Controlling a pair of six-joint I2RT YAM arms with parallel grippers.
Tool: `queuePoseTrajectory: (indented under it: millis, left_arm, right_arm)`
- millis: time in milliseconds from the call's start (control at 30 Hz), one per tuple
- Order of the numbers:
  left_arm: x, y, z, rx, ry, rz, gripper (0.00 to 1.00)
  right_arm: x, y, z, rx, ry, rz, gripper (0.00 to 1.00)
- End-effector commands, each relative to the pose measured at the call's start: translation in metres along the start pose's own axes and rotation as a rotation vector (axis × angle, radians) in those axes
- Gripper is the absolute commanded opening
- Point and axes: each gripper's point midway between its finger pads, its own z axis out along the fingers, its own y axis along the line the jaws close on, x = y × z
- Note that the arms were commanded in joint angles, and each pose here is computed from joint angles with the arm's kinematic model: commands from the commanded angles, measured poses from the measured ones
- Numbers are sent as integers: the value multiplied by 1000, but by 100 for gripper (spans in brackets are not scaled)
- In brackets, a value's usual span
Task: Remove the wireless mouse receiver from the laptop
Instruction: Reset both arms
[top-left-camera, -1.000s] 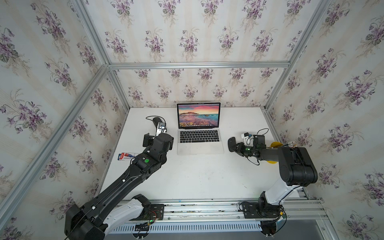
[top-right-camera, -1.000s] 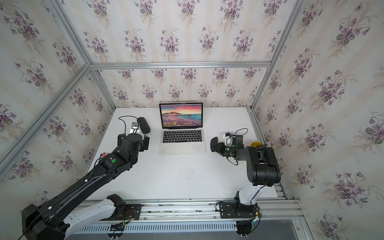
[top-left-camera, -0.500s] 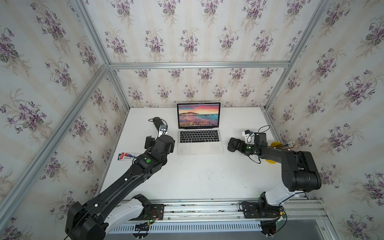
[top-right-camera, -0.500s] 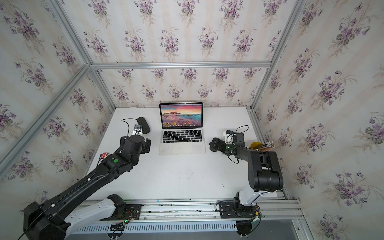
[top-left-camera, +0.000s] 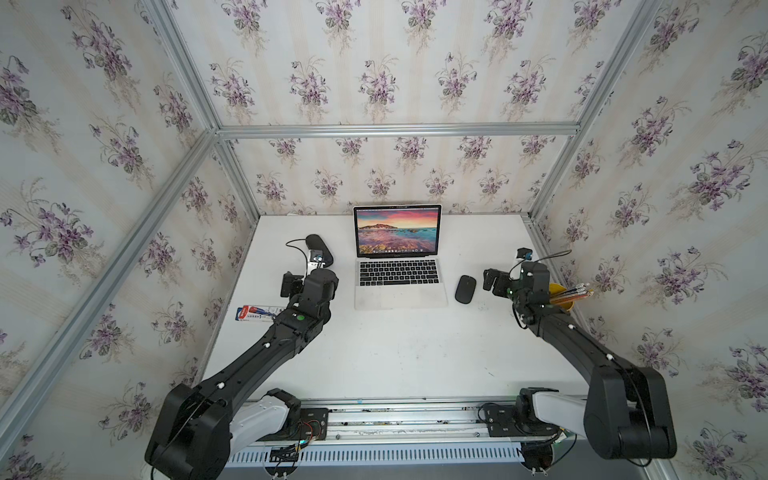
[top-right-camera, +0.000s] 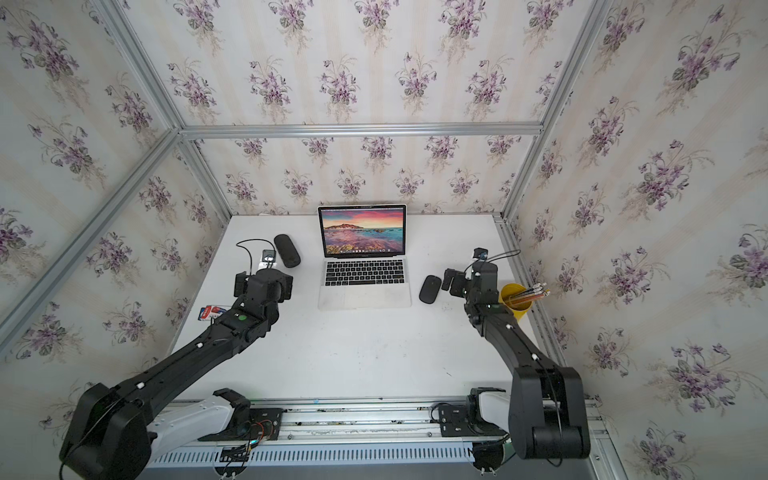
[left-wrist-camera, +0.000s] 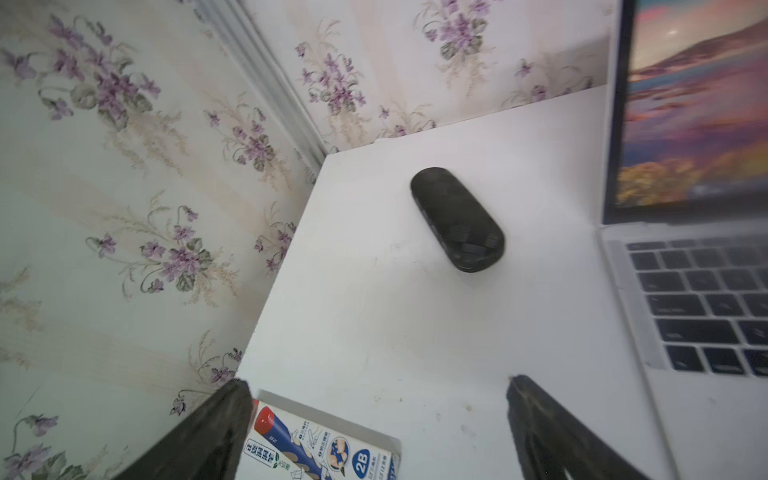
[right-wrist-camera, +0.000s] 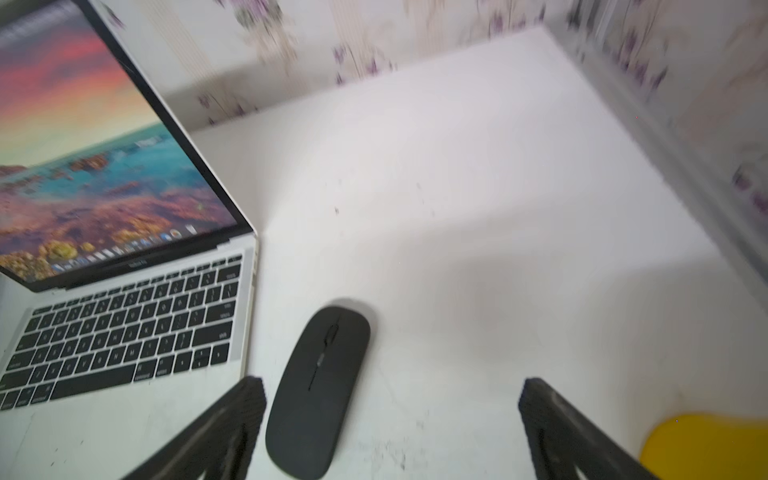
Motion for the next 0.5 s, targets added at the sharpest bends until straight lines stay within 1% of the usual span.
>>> queuePoseTrajectory:
  millis: [0,100,133,233,300,333,400,433,467]
  left_arm:
    - [-18,4,23,45,-103,-113,99]
    - [-1,3,43,77,-110,-134,99]
    - [0,2,47,89,-145,-137,99]
    - [-2,2,41,127,-208,-128,99]
    - [-2,8,39,101,-267,-138,99]
    - [-2,10,38,96,-286,-148,99]
    - [-2,4,34,142,-301,-135,99]
    - [-1,2,33,156,-297,-123,99]
    - [2,0,32,164,-283,-120,99]
  right_arm:
    - [-58,-10,-22,66,-422,-51,100]
    - [-39,-13,-7,76,-398,-98,100]
    - [-33,-11,-6,75,-409,-128,100]
    - [-22,-14,-11,68,-464,-127,100]
    - [-19,-15,-10,66,-476,-123,100]
    - [-15,-15,-5,68,-461,-123,100]
    - [-13,-18,6,87,-439,-124,100]
    - [-8,-19,11,90,-384,-115,100]
    - [-13,-18,8,85,-423,-119,100]
